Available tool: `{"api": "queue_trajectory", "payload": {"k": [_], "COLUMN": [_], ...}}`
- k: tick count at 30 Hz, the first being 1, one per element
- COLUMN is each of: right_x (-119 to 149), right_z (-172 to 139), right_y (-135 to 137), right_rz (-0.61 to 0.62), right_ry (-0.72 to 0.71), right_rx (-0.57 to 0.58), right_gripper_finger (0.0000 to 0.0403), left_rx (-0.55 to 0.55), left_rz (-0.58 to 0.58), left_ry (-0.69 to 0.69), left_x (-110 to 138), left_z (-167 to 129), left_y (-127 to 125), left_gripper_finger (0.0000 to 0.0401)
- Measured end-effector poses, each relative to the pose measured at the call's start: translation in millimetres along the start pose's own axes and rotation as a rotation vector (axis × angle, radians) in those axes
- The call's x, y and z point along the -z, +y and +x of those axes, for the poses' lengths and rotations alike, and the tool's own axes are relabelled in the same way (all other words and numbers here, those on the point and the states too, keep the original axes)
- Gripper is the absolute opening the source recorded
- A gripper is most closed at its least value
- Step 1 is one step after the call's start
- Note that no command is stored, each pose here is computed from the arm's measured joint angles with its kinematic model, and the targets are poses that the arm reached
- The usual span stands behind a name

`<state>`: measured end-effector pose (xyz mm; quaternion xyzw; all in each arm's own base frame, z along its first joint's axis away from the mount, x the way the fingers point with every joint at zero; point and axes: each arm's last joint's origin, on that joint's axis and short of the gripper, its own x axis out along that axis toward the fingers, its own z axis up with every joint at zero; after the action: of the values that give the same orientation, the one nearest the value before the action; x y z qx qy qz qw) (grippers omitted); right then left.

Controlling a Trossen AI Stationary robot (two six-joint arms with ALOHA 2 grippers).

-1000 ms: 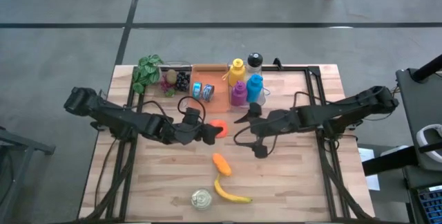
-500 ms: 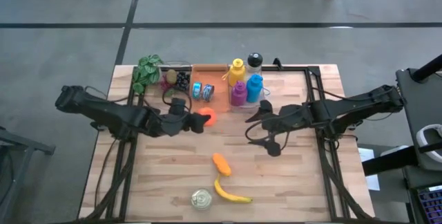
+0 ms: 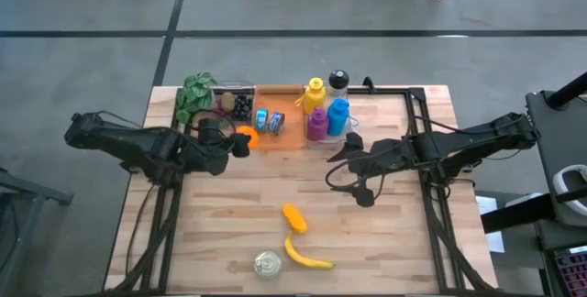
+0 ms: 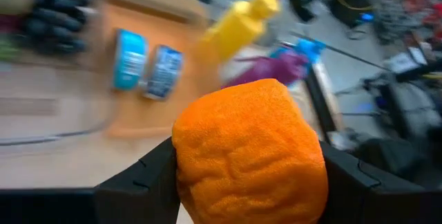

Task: Pick & Place Food Item
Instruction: Put the orange into the left transparent bin

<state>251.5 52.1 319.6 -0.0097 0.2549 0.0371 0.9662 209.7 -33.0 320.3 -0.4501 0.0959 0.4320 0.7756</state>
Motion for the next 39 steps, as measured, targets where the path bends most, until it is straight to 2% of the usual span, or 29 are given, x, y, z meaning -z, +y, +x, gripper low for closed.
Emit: {"api": "queue_trajectory", "payload": {"k": [6, 10, 17, 28, 39], "right_x": [0.0, -0.4, -1.5, -1.4, -1.4], "right_z": [0.1, 0.3, 0.4, 0.4, -0.4], "right_y": [-1.1, -6.8, -24.3, -42.6, -54.0], "right_rz": [-0.002, 0.007, 0.081, 0.118, 0.136], "right_ry": [-0.001, -0.006, -0.014, -0.013, -0.013], "right_rx": [0.018, 0.105, 0.18, 0.248, 0.288], "right_gripper_finger": [0.037, 0.037, 0.037, 0.037, 0.037], "left_rx": [-0.173, -0.299, -0.479, -0.598, -0.684], "left_rz": [0.002, 0.011, 0.048, 0.109, 0.212], "left_ry": [-0.02, -0.016, 0.024, 0.093, 0.175], "left_x": [-9.8, -21.2, -48.9, -83.4, -81.8], "left_z": [5.9, 13.4, 31.1, 48.8, 79.6], "left_y": [19.2, 31.1, 48.3, 67.9, 70.7], "left_gripper_finger": [0.0236, 0.0236, 0.0236, 0.0235, 0.0235]}}
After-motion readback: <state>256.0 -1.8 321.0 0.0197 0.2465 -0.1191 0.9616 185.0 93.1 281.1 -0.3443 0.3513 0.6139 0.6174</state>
